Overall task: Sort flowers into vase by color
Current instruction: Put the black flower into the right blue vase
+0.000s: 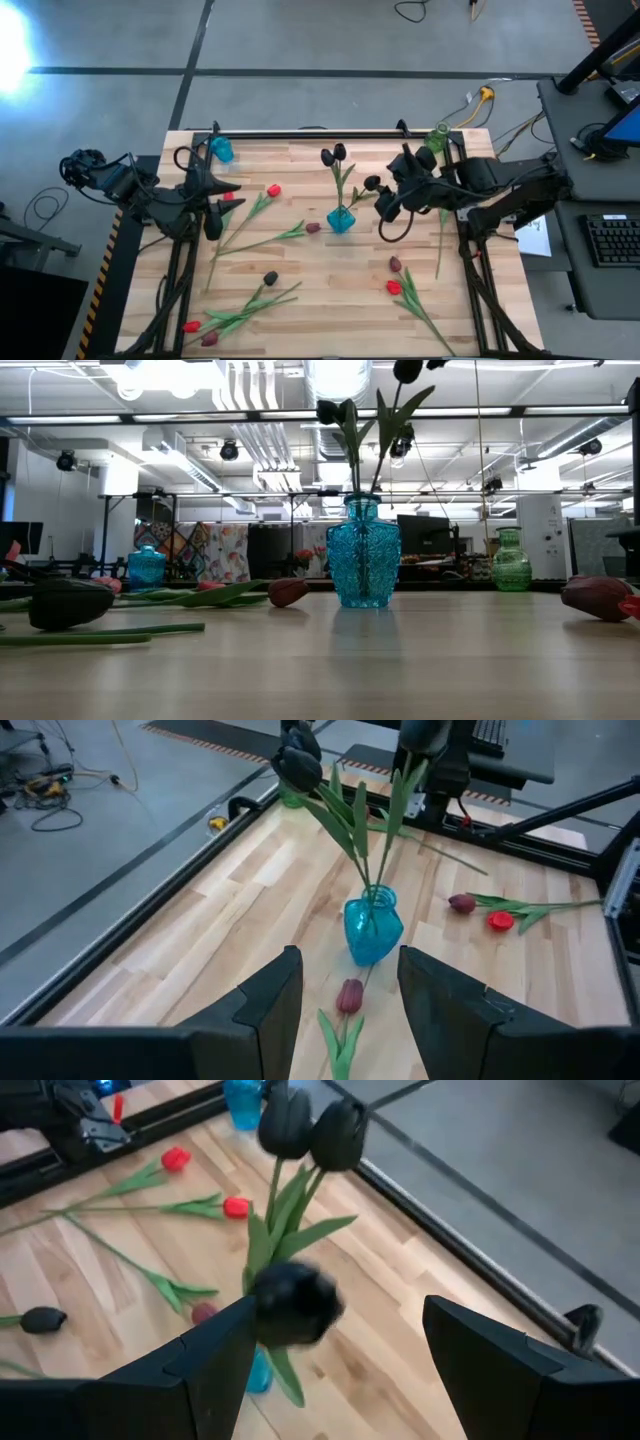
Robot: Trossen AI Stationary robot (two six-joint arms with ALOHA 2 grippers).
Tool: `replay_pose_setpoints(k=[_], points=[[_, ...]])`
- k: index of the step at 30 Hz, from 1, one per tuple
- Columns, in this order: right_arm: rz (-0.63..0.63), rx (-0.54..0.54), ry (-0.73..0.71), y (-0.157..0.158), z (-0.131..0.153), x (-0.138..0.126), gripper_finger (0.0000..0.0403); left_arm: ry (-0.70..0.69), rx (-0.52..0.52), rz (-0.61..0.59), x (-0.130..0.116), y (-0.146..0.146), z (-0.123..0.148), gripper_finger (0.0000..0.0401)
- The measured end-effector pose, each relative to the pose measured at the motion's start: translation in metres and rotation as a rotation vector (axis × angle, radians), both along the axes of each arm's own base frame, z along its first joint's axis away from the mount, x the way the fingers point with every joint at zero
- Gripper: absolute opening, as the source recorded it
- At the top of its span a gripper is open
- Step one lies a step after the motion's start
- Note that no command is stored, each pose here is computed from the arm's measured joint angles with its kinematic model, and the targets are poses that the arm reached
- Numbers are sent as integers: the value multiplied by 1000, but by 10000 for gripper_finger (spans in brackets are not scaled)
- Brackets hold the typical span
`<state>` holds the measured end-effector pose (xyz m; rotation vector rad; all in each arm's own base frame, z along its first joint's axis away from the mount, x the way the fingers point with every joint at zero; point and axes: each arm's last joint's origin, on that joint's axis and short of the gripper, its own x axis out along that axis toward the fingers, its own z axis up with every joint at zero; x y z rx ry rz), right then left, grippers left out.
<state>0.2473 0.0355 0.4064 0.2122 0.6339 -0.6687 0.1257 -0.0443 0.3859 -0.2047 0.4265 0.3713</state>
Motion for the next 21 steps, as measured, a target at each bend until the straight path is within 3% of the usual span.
replay_pose_setpoints(k=[5,11,16,21], points=[[2,2,-19,0,10,-3,276,15,-45,-49,0,-2,-1,152],[19,-5,-72,1,27,-8,276,3,-110,-24,2,-4,-2,161],[4,-55,-166,7,52,-16,271,54,-187,-103,9,-18,-8,198],[33,-37,-210,18,60,-16,262,191,-290,-229,16,-45,-30,238]])
